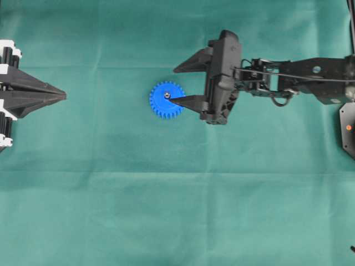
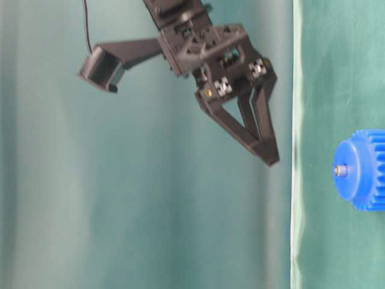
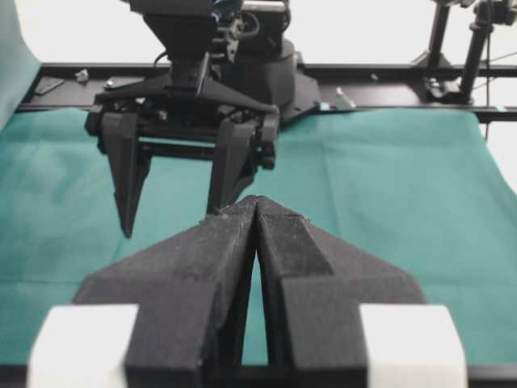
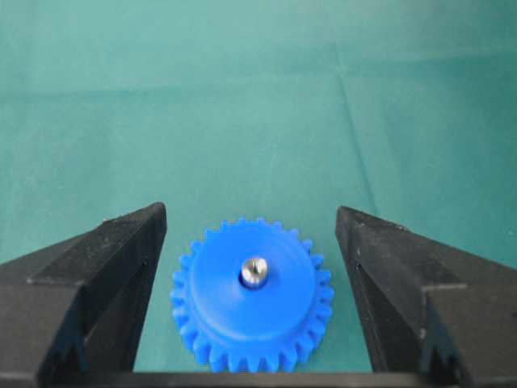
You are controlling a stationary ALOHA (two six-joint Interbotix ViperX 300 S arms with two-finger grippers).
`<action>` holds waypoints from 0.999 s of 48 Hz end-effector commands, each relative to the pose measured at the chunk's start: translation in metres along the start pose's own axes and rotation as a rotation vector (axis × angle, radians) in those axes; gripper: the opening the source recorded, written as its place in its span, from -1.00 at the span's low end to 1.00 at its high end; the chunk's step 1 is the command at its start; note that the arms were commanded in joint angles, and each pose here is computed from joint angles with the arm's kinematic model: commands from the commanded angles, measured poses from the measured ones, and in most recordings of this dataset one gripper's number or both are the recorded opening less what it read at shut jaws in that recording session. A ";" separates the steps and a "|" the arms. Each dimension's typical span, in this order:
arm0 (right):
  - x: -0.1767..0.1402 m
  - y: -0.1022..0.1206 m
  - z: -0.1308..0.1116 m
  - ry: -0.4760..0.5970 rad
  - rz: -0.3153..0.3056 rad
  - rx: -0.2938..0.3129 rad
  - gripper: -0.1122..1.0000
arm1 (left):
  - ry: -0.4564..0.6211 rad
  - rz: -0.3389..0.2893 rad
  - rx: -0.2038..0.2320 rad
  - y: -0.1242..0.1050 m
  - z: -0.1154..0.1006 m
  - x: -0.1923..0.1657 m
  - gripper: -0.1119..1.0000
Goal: Insert the shaft placed at a random location into the center hole of the medium gear at another random location.
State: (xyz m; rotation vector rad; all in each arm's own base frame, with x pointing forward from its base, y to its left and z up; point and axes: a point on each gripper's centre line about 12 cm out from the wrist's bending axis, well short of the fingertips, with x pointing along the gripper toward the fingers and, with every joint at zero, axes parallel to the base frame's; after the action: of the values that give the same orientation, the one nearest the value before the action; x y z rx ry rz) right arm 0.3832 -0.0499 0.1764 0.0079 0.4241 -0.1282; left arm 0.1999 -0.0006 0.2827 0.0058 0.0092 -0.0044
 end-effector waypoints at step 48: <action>-0.149 -0.002 0.000 -0.210 -0.006 0.044 0.72 | -0.009 -0.002 0.000 0.000 0.006 0.001 -0.80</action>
State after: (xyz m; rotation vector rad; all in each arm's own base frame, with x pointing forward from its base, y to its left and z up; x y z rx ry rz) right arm 0.2485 -0.0335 0.2337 0.0231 0.2249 -0.1418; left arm 0.1999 -0.0006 0.2814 0.0043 0.0200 -0.0043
